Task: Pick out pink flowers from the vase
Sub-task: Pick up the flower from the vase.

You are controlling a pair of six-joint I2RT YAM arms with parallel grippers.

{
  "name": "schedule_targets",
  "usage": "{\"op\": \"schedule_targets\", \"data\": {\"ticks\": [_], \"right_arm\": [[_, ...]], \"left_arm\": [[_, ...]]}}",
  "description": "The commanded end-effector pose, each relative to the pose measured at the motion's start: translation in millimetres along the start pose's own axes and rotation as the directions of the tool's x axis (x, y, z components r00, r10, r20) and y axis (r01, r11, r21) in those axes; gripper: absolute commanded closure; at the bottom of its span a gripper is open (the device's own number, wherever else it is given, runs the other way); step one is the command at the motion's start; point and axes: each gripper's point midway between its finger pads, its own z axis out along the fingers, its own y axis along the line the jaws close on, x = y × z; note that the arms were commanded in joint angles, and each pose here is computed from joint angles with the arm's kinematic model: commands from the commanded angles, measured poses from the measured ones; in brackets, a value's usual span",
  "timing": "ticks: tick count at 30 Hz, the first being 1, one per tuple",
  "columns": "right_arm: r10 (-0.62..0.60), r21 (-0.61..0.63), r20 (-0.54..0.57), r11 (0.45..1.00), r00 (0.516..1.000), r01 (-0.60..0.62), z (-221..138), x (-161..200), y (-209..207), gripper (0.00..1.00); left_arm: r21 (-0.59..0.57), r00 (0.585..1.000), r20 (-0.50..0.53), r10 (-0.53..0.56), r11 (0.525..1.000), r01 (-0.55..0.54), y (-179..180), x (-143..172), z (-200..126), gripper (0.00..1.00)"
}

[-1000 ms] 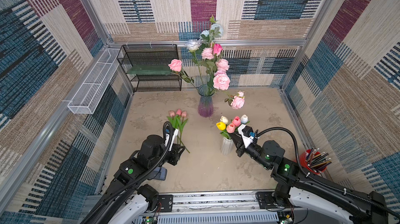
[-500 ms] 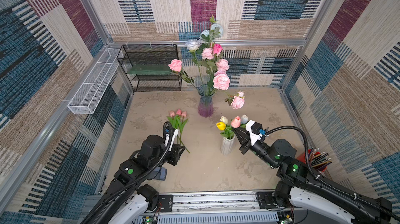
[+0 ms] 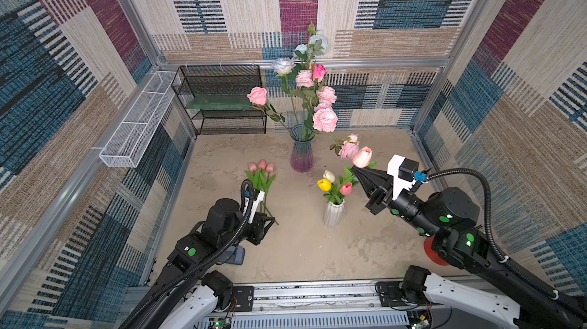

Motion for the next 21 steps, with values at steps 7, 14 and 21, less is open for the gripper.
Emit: {"op": "schedule_targets", "data": {"ticks": [7, 14, 21], "right_arm": [[0.094, 0.04, -0.013, 0.995, 0.996, -0.093, 6, -54, -6, 1.0], [0.233, 0.039, -0.001, 0.972, 0.972, -0.233, 18, -69, -4, 1.0], [0.437, 0.121, -0.035, 0.895, 0.899, -0.43, 53, -34, -3, 1.0]], "left_arm": [[0.136, 0.991, 0.095, 0.099, 0.984, -0.111, -41, -52, -26, 0.62], [0.154, 0.98, 0.133, 0.15, 0.973, -0.17, -56, -82, -41, 0.61], [0.151, 0.961, 0.192, 0.201, 0.961, -0.231, -69, -111, -54, 0.56]]}}
